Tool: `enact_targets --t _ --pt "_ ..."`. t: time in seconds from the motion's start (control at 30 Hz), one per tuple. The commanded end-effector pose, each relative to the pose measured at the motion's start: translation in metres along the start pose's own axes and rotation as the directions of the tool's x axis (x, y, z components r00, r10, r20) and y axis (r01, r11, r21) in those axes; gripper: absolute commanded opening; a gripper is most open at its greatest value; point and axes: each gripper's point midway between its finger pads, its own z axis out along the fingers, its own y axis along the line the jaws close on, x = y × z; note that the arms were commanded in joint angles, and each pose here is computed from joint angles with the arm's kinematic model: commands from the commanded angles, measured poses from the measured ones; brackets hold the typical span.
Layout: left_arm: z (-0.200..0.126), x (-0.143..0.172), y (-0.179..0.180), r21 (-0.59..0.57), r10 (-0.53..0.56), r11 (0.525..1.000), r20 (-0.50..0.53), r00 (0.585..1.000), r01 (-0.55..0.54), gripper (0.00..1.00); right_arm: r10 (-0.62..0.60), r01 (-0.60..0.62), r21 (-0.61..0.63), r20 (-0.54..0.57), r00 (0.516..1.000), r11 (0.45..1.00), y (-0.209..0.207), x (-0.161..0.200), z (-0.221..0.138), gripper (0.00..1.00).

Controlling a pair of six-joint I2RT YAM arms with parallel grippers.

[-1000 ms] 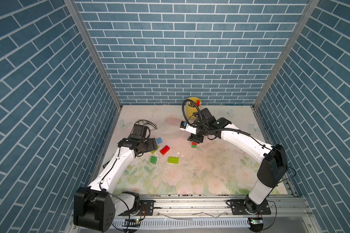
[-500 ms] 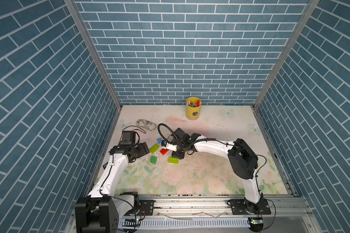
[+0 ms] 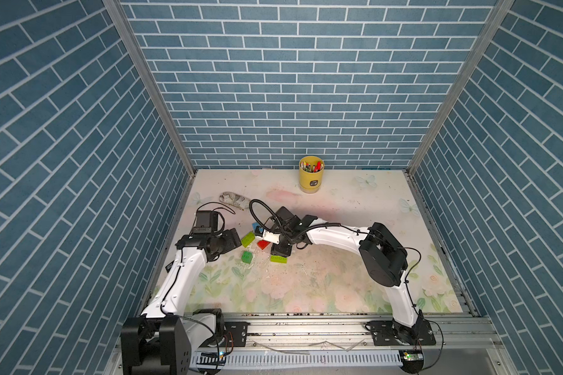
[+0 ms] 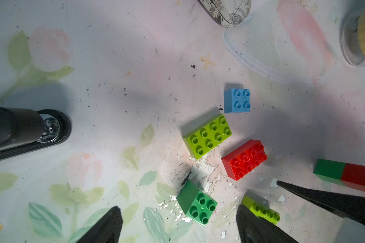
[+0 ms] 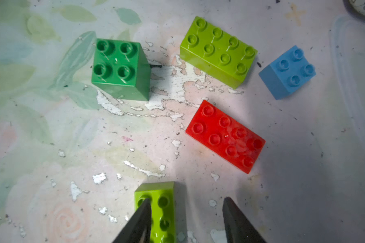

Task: Assemble a spoon with lego
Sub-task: Pick up the lego brick from the center of the board.

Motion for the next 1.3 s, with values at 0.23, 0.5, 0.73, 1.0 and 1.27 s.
enact_targets --t 0.23,0.5,0.73,1.0,1.27 --pt "0.003 0.003 0.001 0.010 -0.007 1.000 -0.006 1.000 0.007 0.87 0.040 -0.042 -0.113 -0.013 0.999 0.993 0.024 0.005 0.004 0.56" --pt "0.003 0.004 0.001 0.012 -0.007 1.000 -0.009 1.000 0.007 0.87 0.039 -0.044 -0.113 -0.050 0.998 0.993 0.026 0.016 0.011 0.56" --pt "0.004 0.004 0.000 0.014 -0.007 1.000 -0.013 1.000 0.007 0.87 0.029 -0.038 -0.110 -0.086 0.996 0.993 0.029 0.025 0.016 0.54" --pt "0.005 0.004 0.000 0.015 -0.008 1.000 -0.016 1.000 0.008 0.87 0.019 -0.031 -0.107 -0.115 0.993 0.994 0.032 0.032 0.017 0.52" --pt "0.005 0.004 0.000 0.017 -0.007 1.000 -0.016 1.000 0.007 0.87 0.014 -0.029 -0.109 -0.135 0.991 0.994 0.034 0.036 0.021 0.46"
